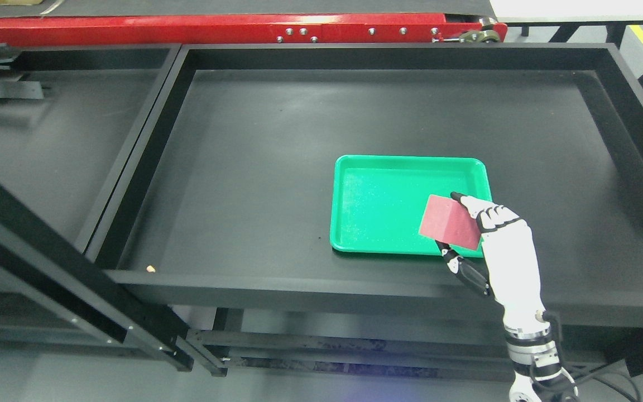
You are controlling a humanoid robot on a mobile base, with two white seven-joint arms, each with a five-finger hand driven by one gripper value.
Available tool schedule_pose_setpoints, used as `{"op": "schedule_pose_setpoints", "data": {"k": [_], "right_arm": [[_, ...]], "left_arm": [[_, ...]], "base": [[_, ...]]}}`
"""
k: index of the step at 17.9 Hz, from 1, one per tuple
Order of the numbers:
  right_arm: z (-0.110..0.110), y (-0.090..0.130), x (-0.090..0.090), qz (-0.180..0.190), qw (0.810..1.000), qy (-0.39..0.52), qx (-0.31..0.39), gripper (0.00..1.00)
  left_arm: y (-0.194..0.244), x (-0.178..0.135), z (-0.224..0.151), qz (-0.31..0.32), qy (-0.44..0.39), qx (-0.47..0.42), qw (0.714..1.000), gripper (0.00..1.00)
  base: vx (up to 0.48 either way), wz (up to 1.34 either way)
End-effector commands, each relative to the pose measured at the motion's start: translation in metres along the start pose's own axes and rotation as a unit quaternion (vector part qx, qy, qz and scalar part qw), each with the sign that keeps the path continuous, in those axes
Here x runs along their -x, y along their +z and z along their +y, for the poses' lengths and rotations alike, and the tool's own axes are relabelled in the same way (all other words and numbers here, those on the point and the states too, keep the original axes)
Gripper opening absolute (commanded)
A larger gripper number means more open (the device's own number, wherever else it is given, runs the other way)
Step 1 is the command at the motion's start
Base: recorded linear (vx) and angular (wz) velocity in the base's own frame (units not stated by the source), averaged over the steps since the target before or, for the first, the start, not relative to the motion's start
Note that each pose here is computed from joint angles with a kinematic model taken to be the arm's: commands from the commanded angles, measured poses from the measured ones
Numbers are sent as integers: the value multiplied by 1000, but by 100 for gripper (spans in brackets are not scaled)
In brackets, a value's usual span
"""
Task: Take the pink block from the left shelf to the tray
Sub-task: 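Turn and carry the pink block to the blue tray on the table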
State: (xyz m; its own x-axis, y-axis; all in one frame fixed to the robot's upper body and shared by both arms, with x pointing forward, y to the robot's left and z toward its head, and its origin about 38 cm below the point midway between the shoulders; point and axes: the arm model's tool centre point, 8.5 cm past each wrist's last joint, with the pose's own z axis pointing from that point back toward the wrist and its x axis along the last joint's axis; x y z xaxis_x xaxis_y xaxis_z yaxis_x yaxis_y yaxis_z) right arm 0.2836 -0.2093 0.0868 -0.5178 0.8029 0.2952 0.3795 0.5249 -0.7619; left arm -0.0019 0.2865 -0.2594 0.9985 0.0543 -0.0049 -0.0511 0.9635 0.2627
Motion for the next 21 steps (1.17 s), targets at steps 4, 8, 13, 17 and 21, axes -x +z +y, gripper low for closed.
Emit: {"op": "schedule_pose_setpoints", "data": {"k": [4,8,13,17,21], "right_arm": [[4,1,-4,-19,999,-7,-30,4],[9,4,-7,-24,998,-13,-55,5],[7,5,-8,-27,998,-33,-44,5],[6,5,-8,-28,998,-37,-42,5],[5,4,-9,-30,998,-41,-36,5]], "left_arm": [[-1,-26,9,-24,5,-7,1000,100],[-1,-25,9,-23,4,-7,1000,100],[-1,-25,9,-23,4,-7,1000,100],[-1,-25,9,-23,4,-7,1000,100],[-1,-25,9,-23,4,-7,1000,100]], "base": [[-129,270],[-159,512],[-222,757],[-228,913],[-155,1096]]}}
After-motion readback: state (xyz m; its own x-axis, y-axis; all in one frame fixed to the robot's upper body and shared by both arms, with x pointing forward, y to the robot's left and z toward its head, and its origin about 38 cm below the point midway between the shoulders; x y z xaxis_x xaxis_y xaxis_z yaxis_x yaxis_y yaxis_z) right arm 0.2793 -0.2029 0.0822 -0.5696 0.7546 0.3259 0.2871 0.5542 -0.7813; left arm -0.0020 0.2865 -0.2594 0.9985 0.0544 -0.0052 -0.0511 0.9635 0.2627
